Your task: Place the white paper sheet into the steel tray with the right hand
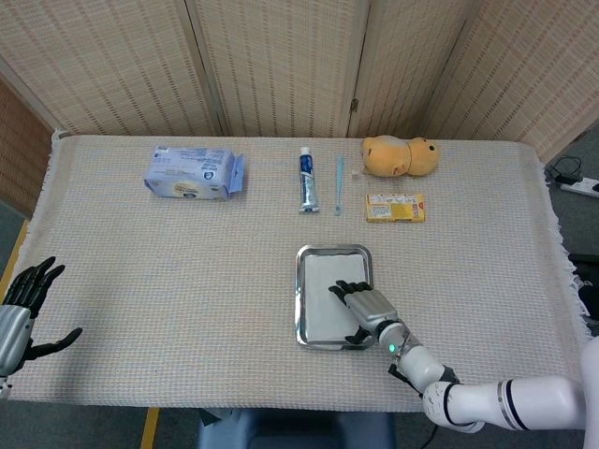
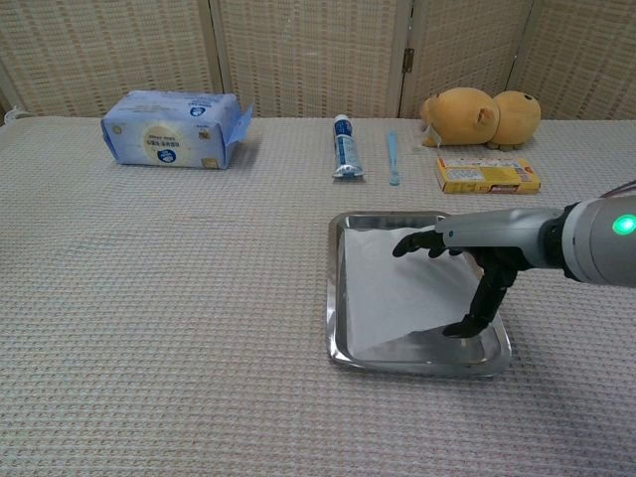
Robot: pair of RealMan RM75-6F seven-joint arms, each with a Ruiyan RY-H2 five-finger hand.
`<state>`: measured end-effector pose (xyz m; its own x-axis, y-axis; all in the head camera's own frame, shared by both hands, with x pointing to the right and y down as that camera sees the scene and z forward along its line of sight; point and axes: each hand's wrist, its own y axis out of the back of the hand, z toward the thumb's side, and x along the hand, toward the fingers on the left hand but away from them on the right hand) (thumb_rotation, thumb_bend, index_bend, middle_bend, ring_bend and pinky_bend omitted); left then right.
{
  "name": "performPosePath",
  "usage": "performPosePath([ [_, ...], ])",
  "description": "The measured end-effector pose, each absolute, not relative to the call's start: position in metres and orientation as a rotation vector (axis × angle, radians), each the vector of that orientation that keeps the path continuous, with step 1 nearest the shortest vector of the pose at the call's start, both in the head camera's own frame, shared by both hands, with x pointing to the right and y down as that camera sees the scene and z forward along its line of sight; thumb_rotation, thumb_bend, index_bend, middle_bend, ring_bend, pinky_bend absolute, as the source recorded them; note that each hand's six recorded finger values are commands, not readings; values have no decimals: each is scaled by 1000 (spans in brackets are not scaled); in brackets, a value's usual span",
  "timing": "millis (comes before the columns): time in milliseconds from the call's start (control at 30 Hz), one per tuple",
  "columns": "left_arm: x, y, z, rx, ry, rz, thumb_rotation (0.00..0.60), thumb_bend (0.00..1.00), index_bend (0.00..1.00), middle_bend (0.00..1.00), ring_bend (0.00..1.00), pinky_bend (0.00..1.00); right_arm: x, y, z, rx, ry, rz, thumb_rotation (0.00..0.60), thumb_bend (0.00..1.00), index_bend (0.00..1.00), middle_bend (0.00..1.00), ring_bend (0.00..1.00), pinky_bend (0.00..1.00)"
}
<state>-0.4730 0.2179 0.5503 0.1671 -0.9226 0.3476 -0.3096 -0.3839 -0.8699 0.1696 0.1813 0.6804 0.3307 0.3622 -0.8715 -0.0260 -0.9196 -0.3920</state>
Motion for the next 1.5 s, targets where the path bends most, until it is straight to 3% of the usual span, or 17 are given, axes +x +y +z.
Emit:
performPosePath([
  [600, -472, 218, 551, -1795, 1166, -1221, 600, 251, 58, 0, 0, 88, 180, 183, 670, -2284, -287, 1562, 600, 306, 0, 0, 0, 0],
  [1100, -469, 220, 551, -1794, 1154, -1217, 600, 252, 58, 0, 0, 88, 180, 189, 652, -2229, -377, 1177, 600, 306, 0, 0, 0, 0],
  [1300, -468, 220, 554, -1790, 1136, -1229, 600, 252, 54, 0, 0, 80, 213, 189, 641, -2036, -543, 1075, 600, 306, 0, 0, 0, 0],
  [1500, -466, 222, 556, -1767, 1116, -1244, 600, 251, 55, 0, 0, 70, 277, 207, 631, -1770, -700, 1076, 600, 306, 0, 0, 0, 0],
])
